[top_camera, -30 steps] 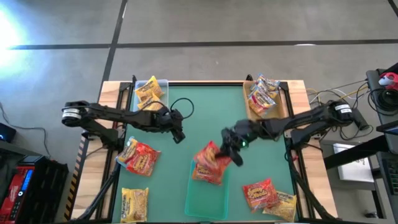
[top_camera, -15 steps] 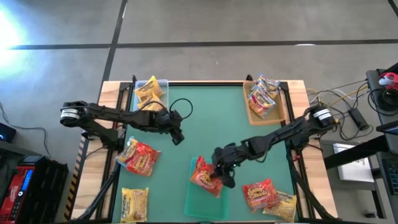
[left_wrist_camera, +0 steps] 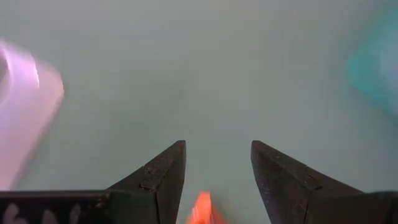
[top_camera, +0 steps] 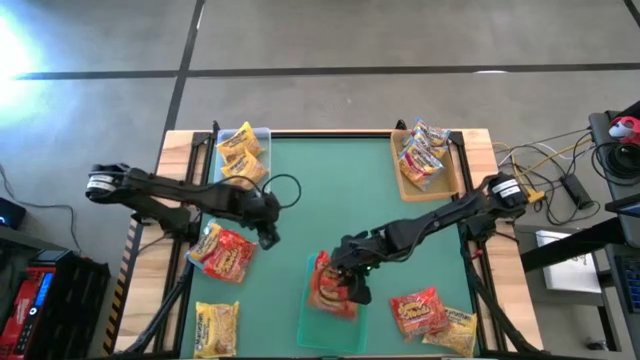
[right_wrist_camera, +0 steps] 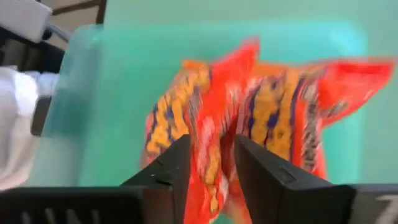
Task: Sort Maruchan noodles
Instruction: Put the red noodle pack into the green bin
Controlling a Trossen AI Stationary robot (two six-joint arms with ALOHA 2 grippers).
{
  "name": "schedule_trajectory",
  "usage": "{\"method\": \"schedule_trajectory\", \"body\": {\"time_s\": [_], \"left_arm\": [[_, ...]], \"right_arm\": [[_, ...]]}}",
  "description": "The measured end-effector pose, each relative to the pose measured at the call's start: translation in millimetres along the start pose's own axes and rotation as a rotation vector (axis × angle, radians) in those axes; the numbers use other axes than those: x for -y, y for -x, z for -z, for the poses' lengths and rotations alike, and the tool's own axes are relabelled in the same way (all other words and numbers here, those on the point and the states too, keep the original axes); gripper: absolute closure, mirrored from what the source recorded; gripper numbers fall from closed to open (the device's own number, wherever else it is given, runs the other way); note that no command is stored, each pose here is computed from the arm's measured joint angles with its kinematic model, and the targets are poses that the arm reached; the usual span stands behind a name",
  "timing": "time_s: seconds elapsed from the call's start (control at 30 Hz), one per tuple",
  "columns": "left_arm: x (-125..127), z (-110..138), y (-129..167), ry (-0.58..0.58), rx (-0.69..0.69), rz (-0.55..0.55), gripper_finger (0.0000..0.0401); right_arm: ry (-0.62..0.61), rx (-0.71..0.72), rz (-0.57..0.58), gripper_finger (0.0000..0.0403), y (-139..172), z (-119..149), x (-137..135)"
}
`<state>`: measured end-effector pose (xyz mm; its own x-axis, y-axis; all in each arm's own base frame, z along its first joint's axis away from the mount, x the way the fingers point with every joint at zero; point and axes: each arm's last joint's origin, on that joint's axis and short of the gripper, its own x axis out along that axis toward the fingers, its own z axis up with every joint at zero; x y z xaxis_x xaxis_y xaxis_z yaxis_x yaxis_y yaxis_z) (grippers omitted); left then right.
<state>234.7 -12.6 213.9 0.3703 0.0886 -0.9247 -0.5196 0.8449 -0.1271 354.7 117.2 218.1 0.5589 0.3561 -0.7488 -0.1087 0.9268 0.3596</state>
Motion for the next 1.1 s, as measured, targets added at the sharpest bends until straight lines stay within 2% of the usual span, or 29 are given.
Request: {"method": "schedule_trajectory", "body": {"time_s": [0.23, 0.6, 0.87, 1.1], "left_arm": [[8.1, 36.7, 18.8, 0.096, -0.143, -0.07, 0.0235], [9.6, 87.6, 39.4, 0.265, -0.299, -0.33, 0.0235], [19.1, 103.1, 37.5, 0.333, -0.392, -0.298, 0.0235], [30.0, 101.3, 27.6, 0.329, -0.367, -0.228, 0.0235]], "right_arm": [[0.12, 0.049, 0.159, 0.0263, 23.9, -11.6, -3.5], [0.254, 0.071, 0.175, 0.0266, 19.3, -12.7, 5.9], [0.29, 0.108, 0.169, 0.0266, 18.8, -15.3, 9.3], [0.285, 0.105, 0.169, 0.0266, 16.9, -12.8, 10.5]]}}
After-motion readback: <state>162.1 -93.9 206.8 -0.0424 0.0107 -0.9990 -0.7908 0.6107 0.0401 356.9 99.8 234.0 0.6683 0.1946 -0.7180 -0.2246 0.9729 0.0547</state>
